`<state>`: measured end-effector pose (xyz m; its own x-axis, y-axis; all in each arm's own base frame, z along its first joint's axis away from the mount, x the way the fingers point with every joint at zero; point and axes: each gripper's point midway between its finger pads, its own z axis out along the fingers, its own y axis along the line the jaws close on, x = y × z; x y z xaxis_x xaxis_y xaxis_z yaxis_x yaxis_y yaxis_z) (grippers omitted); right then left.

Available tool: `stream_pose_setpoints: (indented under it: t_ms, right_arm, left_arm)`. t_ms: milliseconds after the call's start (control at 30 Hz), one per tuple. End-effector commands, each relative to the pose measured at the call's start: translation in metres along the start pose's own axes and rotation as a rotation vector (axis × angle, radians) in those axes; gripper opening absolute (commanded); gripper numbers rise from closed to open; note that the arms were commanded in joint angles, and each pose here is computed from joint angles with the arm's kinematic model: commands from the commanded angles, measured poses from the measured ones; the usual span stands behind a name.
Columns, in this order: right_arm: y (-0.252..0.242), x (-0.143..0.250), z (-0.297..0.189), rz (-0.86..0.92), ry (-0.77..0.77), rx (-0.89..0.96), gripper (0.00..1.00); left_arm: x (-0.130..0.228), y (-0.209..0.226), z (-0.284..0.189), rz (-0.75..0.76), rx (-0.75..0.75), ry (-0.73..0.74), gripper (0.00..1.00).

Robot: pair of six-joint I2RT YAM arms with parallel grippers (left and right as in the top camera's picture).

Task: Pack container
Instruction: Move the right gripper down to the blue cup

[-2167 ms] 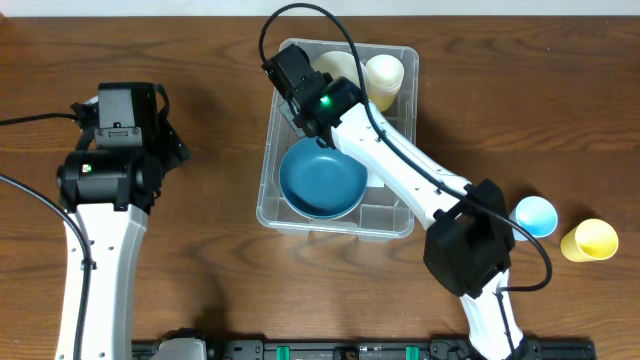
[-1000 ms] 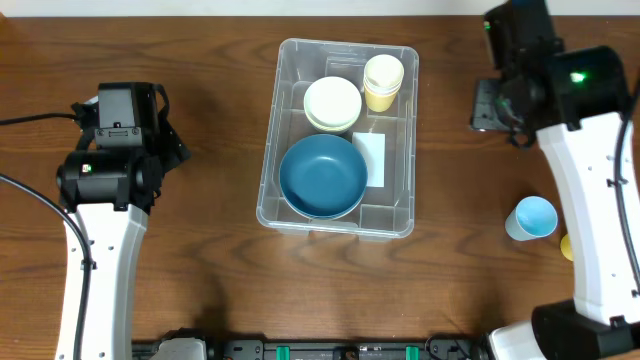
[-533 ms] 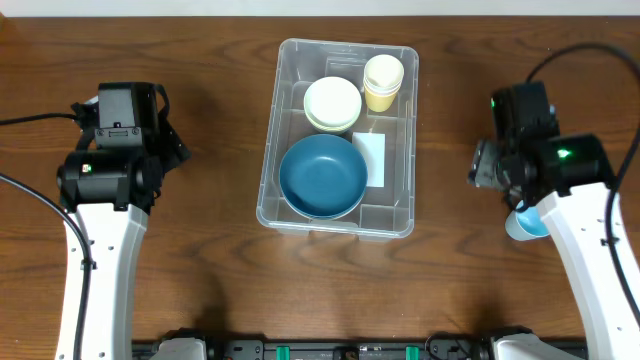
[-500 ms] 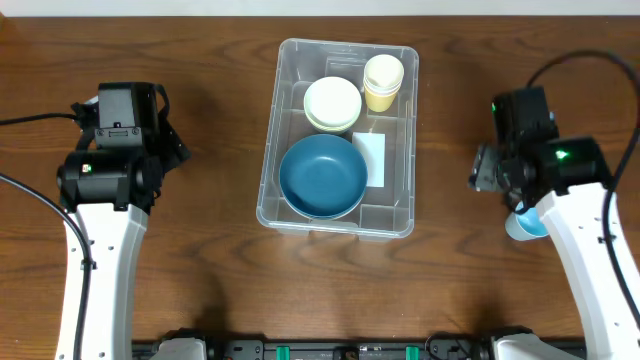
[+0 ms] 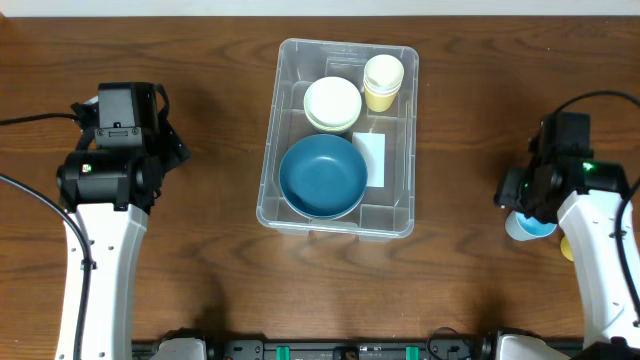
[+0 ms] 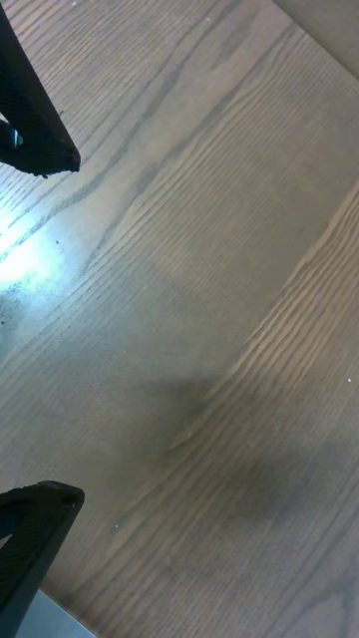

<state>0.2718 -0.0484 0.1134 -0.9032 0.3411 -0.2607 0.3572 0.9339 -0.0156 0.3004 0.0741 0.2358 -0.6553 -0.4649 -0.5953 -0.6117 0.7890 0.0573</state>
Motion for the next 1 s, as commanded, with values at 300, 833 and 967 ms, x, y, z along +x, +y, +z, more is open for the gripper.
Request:
stream_pose_setpoints:
  t_ms: [300,833,967]
  right_arm:
    - [-0.014,0.017,0.029,-0.036,0.002,0.05,0.56]
    - [-0.032,0.017,0.046,0.033,-0.024,0.073,0.45]
    - [-0.032,0.017,0.048,0.034,-0.031,0.071,0.43]
  left_arm:
    - [-0.002,0.005,-0.002,0.001,-0.018,-0.013,0.98]
    - [-0.002,0.005,-0.002,0.001,-0.018,-0.013,0.98]
    - [-0.002,0.005,-0.002,0.001,-0.018,-0.013,0.98]
